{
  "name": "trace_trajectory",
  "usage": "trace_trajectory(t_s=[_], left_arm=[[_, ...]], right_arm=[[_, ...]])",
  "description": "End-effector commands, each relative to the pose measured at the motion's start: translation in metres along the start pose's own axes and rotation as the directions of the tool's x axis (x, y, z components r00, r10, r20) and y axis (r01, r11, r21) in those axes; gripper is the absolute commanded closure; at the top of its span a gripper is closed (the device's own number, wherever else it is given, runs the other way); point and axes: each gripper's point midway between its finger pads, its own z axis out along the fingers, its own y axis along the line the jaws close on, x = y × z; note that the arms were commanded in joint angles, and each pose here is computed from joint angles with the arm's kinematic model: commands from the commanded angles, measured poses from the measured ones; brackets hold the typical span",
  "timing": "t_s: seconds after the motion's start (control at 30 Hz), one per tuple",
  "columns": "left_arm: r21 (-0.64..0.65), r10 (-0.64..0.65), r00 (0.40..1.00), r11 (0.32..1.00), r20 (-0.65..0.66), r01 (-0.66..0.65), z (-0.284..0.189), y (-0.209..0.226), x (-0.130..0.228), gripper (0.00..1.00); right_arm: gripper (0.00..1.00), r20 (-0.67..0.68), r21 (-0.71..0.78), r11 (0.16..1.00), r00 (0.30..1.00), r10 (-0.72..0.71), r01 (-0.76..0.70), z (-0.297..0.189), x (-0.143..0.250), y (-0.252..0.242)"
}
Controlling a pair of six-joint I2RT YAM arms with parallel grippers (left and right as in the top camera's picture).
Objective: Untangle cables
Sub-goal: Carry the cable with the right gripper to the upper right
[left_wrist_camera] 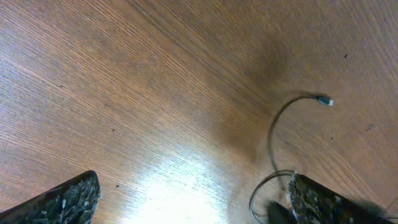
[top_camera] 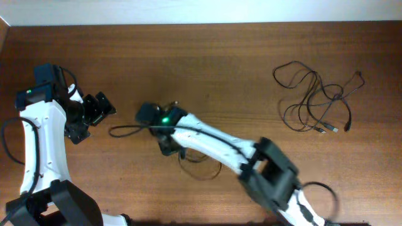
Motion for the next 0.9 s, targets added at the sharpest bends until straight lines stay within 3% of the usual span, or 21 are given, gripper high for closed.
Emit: trace_trajectory(t_s=[0.0, 0.1, 0.23, 0.37, 0.5, 0.63, 0.77, 0.83, 0.87], left_arm=[[-0.002, -0.012, 1.0, 1.0, 0.018, 0.012, -0.004, 0.001, -0.004, 0.01], [-0.002, -0.012, 1.0, 1.0, 0.018, 0.012, -0.004, 0.001, -0.004, 0.01], [-0.002, -0.012, 1.0, 1.0, 0.018, 0.012, -0.004, 0.001, -0.004, 0.01], [-0.001, -0.012, 1.0, 1.0, 0.018, 0.012, -0.005, 0.001, -0.004, 0.01], [-0.001, -0.012, 1.0, 1.0, 0.018, 0.012, -0.004, 0.001, -0.004, 0.01], [-0.002, -0.012, 1.0, 1.0, 0.018, 0.012, -0.004, 0.001, -0.004, 0.01], [-0.001, -0.013, 1.0, 1.0, 0.018, 0.013, -0.005, 0.001, -0.004, 0.01], [-0.002, -0.013, 1.0, 1.0, 0.018, 0.013, -0.005, 0.001, -0.004, 0.01], [-0.001, -0.013, 1.0, 1.0, 0.018, 0.013, -0.005, 0.001, -0.004, 0.01]], right_arm=[[0.96, 0.243, -0.073, 0.985, 0.961, -0.136, 0.158, -0.11, -0.029, -0.011], [0.96, 0.389, -0.078, 0.982, 0.912, -0.132, 0.175, -0.179, -0.04, -0.041], [0.96, 0.502, 0.012, 1.0, 0.865, -0.008, 0.002, -0.223, -0.057, -0.117], [0.96, 0.475, 0.142, 0.965, 0.87, 0.13, -0.222, -0.2, -0.072, -0.215], [0.96, 0.389, 0.187, 0.918, 0.884, 0.257, -0.35, -0.164, -0.064, -0.281], [0.96, 0.24, 0.238, 0.898, 0.918, 0.316, -0.371, -0.117, -0.047, -0.307], [0.96, 0.19, 0.253, 0.897, 0.928, 0.321, -0.362, -0.096, -0.045, -0.309], [0.59, 0.177, 0.263, 0.895, 0.93, 0.322, -0.36, -0.09, -0.044, -0.31], [0.45, 0.174, 0.265, 0.894, 0.93, 0.323, -0.36, -0.088, -0.044, -0.311]])
